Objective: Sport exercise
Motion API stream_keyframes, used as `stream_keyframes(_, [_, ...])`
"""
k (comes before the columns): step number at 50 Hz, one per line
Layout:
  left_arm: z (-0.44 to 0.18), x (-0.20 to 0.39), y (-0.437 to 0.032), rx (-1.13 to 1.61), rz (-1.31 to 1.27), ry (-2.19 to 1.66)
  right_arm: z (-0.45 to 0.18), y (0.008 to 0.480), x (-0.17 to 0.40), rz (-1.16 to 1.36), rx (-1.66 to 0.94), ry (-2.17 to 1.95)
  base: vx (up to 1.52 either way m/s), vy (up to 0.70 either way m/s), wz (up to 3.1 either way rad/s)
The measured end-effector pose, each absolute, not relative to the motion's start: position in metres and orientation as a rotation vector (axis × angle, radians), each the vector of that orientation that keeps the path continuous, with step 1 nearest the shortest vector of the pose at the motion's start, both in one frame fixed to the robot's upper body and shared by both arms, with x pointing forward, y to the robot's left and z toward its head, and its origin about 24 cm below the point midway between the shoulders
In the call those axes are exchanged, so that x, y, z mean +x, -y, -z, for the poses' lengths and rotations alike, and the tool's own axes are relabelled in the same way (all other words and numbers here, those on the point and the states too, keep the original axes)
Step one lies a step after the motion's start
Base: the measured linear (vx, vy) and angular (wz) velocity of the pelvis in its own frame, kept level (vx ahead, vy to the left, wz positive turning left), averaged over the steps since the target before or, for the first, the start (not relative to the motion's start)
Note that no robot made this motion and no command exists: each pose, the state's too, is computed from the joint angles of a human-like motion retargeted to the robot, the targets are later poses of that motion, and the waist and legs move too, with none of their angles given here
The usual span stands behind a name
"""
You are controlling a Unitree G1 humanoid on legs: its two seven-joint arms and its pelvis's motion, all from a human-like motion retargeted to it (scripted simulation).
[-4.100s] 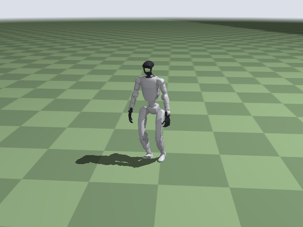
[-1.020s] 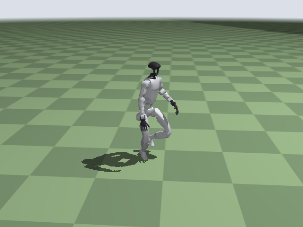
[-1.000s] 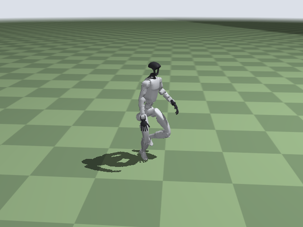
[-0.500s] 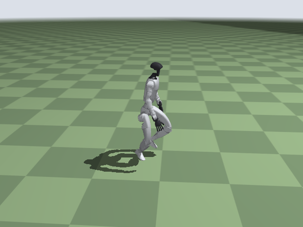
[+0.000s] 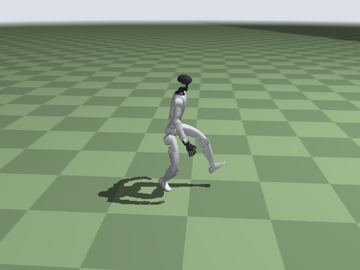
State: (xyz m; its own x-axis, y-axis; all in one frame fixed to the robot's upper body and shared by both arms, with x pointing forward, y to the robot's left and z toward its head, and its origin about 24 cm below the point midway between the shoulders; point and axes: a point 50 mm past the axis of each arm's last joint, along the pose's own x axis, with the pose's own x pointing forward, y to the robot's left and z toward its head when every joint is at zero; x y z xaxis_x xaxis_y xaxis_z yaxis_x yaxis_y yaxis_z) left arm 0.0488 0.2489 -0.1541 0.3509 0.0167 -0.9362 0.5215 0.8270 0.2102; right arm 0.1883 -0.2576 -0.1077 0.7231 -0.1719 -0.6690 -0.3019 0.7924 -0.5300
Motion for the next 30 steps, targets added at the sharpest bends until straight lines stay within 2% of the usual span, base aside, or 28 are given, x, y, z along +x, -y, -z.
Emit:
stream_keyframes(10, [0.126,0.127,-0.238,0.63,0.395,-0.871,0.123,0.251,0.168,-0.117,-0.644,-0.876,-0.04,-0.06,0.14])
stream_keyframes(20, [0.049,0.218,-0.193,0.746,0.566,-0.391,0.138,0.246,0.143,-0.205,-0.599,-1.025,-0.07,-0.03,-0.01])
stream_keyframes(30, [0.002,0.242,-0.151,0.815,0.788,-0.168,0.143,0.246,0.131,-0.279,-0.606,-1.092,-0.05,0.0,-0.04])
